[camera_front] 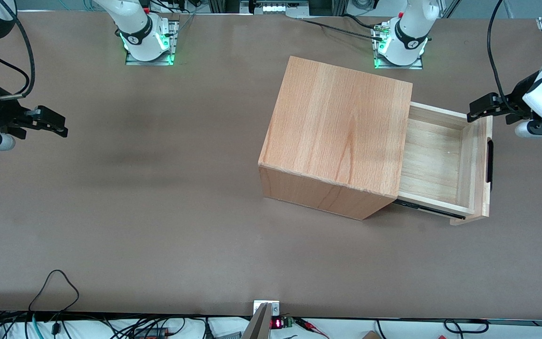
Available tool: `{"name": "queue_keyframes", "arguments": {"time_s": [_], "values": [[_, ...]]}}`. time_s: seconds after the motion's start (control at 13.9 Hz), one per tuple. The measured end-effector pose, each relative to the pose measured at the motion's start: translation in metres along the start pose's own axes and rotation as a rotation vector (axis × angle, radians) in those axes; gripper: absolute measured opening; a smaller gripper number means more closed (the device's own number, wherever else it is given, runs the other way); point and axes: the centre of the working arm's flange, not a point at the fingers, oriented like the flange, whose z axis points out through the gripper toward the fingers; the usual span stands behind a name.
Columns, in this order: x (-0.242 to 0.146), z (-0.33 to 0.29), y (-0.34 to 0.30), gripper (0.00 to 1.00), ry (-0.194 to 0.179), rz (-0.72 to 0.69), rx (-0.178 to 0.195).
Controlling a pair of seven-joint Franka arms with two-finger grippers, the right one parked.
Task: Open top drawer with left arm
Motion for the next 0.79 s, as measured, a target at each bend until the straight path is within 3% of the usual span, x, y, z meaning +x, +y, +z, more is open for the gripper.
{"name": "queue_keyframes", "arguments": {"time_s": [0.36,0.79], "values": [[-0.0002,0.0000,0.0000,1.00,0.000,0.000,0.000],[-0.0001,-0.0003,-0.0033,1.00,0.002,-0.002,0.030]]}}
